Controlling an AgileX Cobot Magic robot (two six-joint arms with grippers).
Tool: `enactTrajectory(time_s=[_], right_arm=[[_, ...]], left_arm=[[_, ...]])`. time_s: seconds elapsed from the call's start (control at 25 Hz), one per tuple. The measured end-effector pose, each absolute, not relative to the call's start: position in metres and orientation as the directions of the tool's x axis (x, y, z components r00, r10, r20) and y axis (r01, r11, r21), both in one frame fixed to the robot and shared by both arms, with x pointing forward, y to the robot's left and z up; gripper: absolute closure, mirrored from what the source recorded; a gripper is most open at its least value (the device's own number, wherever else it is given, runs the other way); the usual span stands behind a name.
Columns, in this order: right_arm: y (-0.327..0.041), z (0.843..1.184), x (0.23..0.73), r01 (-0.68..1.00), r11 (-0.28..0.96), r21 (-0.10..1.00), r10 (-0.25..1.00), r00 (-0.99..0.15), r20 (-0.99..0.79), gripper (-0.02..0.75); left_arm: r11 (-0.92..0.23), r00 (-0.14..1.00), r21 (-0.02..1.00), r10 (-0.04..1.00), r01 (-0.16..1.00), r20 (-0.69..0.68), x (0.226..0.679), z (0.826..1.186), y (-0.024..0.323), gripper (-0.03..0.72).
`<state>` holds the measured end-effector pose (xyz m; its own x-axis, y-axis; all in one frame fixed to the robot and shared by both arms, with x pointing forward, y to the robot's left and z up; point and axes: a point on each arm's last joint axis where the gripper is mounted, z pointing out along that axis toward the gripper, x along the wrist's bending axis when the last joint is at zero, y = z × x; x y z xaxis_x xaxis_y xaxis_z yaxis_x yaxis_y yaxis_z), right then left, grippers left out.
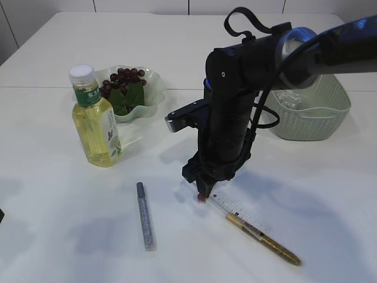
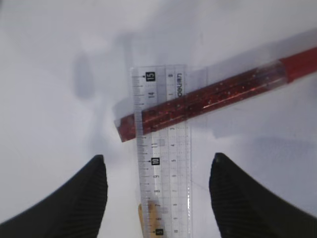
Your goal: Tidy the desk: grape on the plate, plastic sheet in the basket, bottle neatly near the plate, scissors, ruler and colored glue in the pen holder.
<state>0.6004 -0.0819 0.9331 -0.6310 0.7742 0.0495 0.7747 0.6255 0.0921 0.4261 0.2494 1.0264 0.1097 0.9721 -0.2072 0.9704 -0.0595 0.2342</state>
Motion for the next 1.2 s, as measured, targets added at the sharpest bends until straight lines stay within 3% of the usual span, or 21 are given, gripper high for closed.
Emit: enactTrajectory(time_s=[0.36,0.96,1.2], right_arm=[[-0.082,0.932,0.601,0.772,0.629,0.093,0.772,-0.634,0.042,0.227],[-0.082,0.902,0.6,0.793,0.609,0.003,0.792,-0.608,0.054,0.228],[-0.082,0.902,0.601,0.795,0.607,0.005,0.793,-0.607,0.053,0.297]], left_arm=[[-0.057,0.11,0.243,0.972,0.968,-0.207,0.427,1.027,0.249,0.246],[-0.057,0.11,0.243,0.972,0.968,-0.207,0.427,1.027,0.249,0.246],[-0.057,0.11,0.243,0.972,0.968,-0.207,0.427,1.027,0.249,0.246]])
